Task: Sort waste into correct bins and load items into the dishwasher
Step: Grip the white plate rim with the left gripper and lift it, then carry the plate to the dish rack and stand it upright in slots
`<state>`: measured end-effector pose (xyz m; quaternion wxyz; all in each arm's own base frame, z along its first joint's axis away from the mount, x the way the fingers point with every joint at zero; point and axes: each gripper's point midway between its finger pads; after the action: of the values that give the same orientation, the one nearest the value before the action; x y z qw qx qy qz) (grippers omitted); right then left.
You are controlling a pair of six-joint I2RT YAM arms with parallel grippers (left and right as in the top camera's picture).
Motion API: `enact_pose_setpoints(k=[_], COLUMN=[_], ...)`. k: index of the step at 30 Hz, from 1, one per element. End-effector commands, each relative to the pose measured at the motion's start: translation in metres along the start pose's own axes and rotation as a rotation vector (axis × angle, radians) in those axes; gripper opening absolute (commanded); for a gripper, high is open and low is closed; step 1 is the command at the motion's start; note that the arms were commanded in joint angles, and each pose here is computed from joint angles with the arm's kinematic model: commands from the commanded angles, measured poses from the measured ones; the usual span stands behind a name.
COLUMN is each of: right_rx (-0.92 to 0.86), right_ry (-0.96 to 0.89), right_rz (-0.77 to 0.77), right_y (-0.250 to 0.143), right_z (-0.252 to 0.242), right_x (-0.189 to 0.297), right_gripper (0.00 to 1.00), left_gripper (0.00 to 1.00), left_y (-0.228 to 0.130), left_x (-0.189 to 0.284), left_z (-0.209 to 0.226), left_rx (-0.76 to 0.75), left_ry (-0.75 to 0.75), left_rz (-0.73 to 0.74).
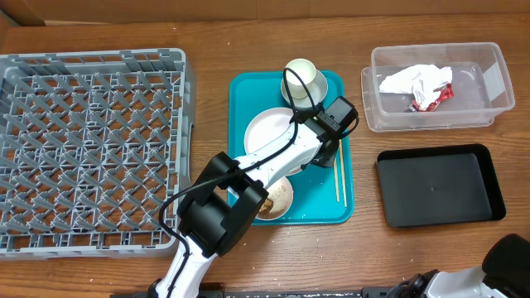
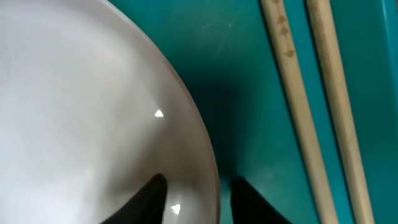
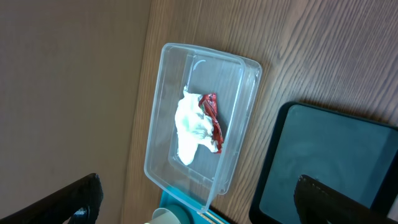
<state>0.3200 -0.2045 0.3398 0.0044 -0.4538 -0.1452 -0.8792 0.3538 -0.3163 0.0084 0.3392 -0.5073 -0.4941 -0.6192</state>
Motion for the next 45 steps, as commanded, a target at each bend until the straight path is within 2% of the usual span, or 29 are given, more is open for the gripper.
enact_pose_setpoints(k=[1, 5, 17, 27, 31, 35, 37, 41, 45], right_rx=[0.001, 0.001, 0.001, 0.001, 0.001, 0.001, 0.001, 0.001, 0.001], right_ry=[0.01, 0.01, 0.01, 0.01, 0.01, 0.01, 0.01, 0.01, 0.01], right_rz=[-0.003, -0.003, -0.003, -0.003, -0.003, -0.003, -0.003, -0.003, -0.003], right_y=[0.0, 0.0, 0.0, 0.0, 0.0, 0.0, 0.0, 0.0, 0.0], right_z=[0.003, 0.003, 0.003, 0.003, 0.003, 0.003, 0.003, 0.003, 0.003], right_x=[0.001, 0.001, 0.001, 0.001, 0.001, 0.001, 0.001, 0.001, 0.001], right_gripper=[1.0, 1.0, 1.0, 1.0, 1.0, 1.0, 1.0, 1.0, 1.0], left_gripper=[0.27, 0.04, 0.04, 0.04, 0.04, 0.04, 0.04, 0.04, 0.04], left_y=[-0.016, -0.014, 0.029, 0.06, 0.068, 0.076, 0.085, 0.094, 0.094], left_x=[-0.013, -0.009, 0.08, 0.165, 0.203, 0.247, 0.268, 0.301, 0.312], left_z=[0.002, 0.001, -0.025, -0.016, 0.016, 0.074, 0.09, 0.157, 0.212], left_rx=[-0.008, -0.007, -0.005, 0.022, 0.075, 0.184, 0.144, 0.252, 0.306], left_ry=[0.021, 0.014, -0.076, -0.102, -0.081, -0.064, -0.15, -0.244, -0.341], left_rz=[0.039, 0.038, 0.026, -0.05, -0.066, -0.103, -0.147, -0.22, -0.254])
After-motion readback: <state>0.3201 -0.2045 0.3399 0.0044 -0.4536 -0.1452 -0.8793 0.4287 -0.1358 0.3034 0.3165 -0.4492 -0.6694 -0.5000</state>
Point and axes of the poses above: each gripper's point midway between its finger pads, its own x axis back along the fingers, its own z axis along the line the jaws close on, y = z × x, and after that the axes turned 1 degree about x, right-handed
